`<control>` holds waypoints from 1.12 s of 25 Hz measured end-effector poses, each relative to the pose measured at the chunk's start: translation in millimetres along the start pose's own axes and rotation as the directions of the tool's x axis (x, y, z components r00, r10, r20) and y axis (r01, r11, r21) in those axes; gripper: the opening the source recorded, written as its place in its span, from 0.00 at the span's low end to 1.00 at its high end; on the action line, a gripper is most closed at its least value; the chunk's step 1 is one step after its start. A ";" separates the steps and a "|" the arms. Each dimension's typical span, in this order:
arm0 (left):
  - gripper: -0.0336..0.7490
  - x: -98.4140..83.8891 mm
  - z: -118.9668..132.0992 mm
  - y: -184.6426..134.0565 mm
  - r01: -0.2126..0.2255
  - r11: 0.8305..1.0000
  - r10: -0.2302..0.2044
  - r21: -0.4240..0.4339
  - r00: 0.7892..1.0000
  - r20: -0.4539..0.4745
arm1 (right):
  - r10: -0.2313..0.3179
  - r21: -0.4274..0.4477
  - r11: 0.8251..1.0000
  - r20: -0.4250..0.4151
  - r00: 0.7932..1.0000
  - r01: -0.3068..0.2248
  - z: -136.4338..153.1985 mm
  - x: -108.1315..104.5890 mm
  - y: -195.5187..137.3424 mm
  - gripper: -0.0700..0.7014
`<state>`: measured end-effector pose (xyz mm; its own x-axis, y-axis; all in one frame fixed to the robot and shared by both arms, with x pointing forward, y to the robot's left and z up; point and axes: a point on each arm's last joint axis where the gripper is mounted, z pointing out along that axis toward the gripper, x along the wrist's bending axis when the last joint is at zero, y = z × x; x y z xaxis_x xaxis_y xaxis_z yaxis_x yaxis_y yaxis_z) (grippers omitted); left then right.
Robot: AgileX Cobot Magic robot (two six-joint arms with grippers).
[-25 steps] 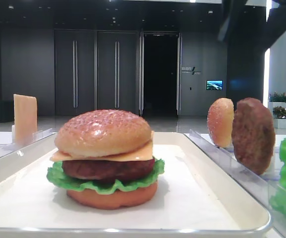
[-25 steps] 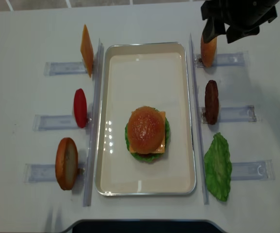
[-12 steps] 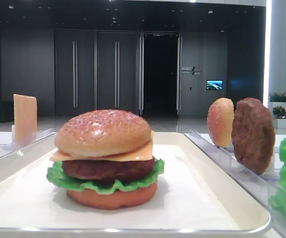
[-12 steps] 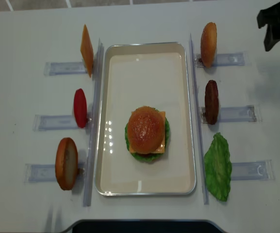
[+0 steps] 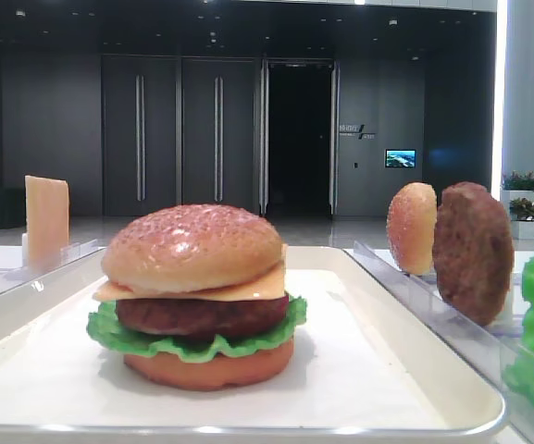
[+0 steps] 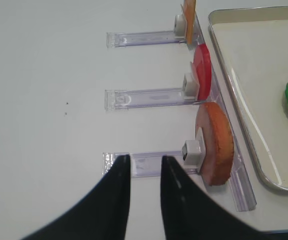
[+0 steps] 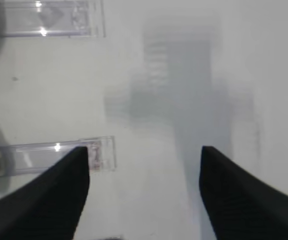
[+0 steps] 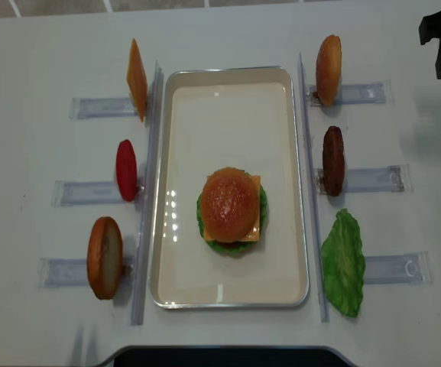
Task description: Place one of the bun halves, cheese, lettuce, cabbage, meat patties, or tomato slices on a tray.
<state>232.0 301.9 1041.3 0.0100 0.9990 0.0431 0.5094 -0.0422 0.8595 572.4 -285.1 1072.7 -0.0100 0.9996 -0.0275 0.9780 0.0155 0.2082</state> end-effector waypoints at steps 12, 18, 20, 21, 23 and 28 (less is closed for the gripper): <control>0.25 0.0 0.0 0.0 0.000 1.000 0.000 0.000 1.000 0.000 | 0.022 0.041 0.999 -0.078 0.997 -0.019 -16.1 3.7 -90.2 0.71; 0.25 0.0 0.0 0.0 0.000 1.000 0.000 0.000 1.000 0.000 | 0.014 -0.021 1.000 -0.081 0.997 -0.016 -32.5 1.4 -142.6 0.71; 0.25 0.0 0.0 0.0 0.000 1.000 0.000 0.000 1.000 0.000 | 0.011 -0.056 0.998 -0.083 0.996 -0.016 -38.7 0.6 -159.6 0.71; 0.25 0.0 0.0 0.0 0.000 1.000 0.000 0.000 1.000 0.000 | 0.010 -0.069 0.997 -0.084 0.996 -0.016 -40.1 0.3 -167.1 0.71; 0.25 0.0 0.0 0.0 0.000 1.000 0.000 0.000 1.000 0.000 | 0.008 -0.113 0.993 -0.086 0.996 -0.018 -45.7 -0.4 -183.4 0.71; 0.25 0.0 0.0 0.0 0.000 1.000 0.000 0.000 1.000 0.000 | 0.008 -0.247 0.969 -0.093 0.996 -0.031 -57.2 -2.3 -228.9 0.71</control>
<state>232.0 301.9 1041.3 0.0100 0.9990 0.0431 0.5094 -0.0422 0.8595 336.7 -289.5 1081.0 -0.0214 0.9976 0.0655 0.8961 -0.0099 0.4436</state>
